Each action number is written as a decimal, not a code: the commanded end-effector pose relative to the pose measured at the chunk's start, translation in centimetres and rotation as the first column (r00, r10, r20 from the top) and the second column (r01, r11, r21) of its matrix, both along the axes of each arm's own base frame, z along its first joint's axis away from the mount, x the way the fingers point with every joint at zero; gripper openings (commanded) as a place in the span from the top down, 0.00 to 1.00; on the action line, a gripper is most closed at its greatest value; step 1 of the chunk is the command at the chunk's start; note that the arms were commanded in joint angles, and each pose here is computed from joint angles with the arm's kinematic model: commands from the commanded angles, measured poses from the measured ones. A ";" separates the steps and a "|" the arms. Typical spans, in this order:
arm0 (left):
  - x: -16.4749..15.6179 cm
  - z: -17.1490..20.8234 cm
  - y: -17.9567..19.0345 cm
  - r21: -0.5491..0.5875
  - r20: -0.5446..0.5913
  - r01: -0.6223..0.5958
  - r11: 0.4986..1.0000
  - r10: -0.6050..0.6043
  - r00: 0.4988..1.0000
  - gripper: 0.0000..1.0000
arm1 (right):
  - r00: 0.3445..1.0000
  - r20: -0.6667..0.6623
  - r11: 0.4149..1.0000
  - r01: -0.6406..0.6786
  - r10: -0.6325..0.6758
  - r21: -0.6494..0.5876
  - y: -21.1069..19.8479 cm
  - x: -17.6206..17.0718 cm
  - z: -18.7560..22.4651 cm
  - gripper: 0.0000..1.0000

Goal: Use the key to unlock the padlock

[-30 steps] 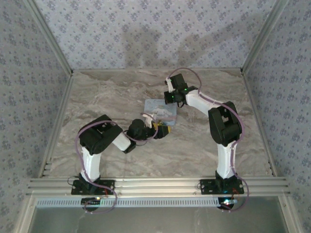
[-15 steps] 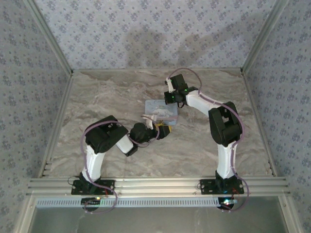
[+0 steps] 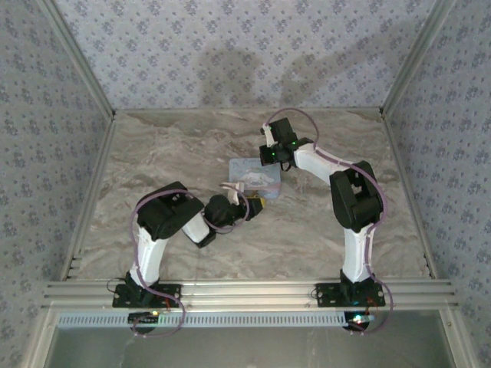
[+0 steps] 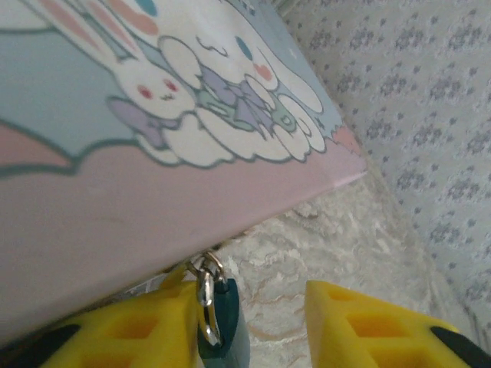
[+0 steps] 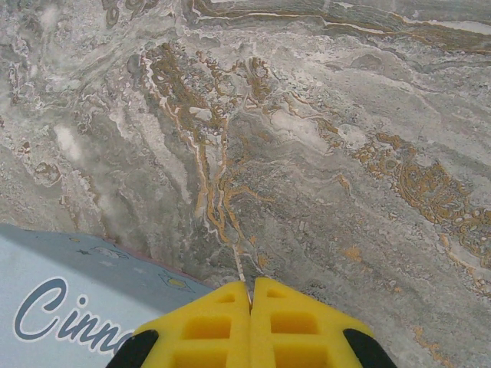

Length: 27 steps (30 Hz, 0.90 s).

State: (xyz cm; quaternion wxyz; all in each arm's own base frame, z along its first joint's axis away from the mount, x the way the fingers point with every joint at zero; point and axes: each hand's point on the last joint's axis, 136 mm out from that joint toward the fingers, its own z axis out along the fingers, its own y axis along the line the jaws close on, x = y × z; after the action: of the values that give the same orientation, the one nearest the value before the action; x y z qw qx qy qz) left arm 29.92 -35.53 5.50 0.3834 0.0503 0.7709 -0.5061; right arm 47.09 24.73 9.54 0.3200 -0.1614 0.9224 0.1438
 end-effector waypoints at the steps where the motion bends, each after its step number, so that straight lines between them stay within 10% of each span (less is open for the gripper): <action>1: 0.0 -1.0 0.1 0.000 -0.036 0.003 1.000 -0.003 0.999 0.64 | 0.992 -0.123 0.999 -0.005 -0.001 -0.044 -1.0 -2.8 -2.6 1.00; 27: 0.6 0.2 0.2 -0.025 -0.198 0.035 0.999 -0.039 0.979 0.98 | 0.997 -0.030 0.991 0.078 -0.075 0.107 -4.6 -3.4 4.0 1.00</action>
State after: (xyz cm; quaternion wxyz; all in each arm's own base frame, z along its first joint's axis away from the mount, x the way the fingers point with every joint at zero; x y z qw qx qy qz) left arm 30.08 -35.30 5.08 0.3146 0.0294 0.7948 -0.5182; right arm 44.67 20.94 11.41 0.3161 -0.1267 0.9274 0.1550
